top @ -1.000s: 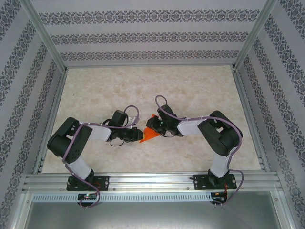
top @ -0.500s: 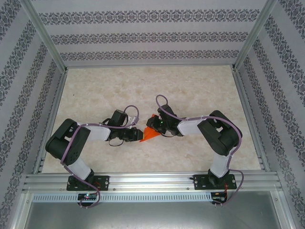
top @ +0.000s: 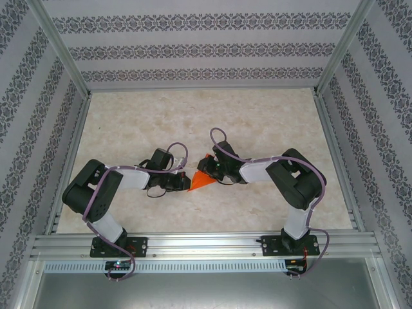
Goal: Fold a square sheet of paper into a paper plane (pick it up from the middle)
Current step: Fourth fold the wing at the center of the table.
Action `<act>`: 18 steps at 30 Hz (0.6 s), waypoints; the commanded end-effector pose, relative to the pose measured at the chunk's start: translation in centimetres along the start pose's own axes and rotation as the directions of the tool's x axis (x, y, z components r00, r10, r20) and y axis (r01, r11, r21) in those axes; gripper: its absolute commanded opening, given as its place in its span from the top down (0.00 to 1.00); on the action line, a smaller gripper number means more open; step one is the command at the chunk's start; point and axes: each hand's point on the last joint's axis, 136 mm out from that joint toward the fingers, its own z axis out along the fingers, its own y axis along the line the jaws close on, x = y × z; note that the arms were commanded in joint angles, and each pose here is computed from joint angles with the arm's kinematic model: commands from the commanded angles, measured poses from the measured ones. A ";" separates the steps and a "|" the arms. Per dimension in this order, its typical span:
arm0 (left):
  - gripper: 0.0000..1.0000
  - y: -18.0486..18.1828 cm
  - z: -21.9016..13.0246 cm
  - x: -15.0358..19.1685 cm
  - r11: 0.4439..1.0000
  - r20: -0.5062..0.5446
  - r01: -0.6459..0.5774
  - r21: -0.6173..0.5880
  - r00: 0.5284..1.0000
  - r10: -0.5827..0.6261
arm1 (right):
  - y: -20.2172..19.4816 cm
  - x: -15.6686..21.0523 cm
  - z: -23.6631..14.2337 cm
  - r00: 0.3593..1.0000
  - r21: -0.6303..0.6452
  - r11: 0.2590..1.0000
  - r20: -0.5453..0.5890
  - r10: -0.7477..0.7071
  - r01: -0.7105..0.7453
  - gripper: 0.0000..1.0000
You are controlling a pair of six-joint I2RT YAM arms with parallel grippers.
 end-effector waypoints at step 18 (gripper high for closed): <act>1.00 1.3 0.9 1.0 0.988 -0.056 0.150 -0.019 0.987 -0.151 | 2.8 -0.5 0.7 1.000 -0.120 0.993 -0.012 -0.025 0.023 0.74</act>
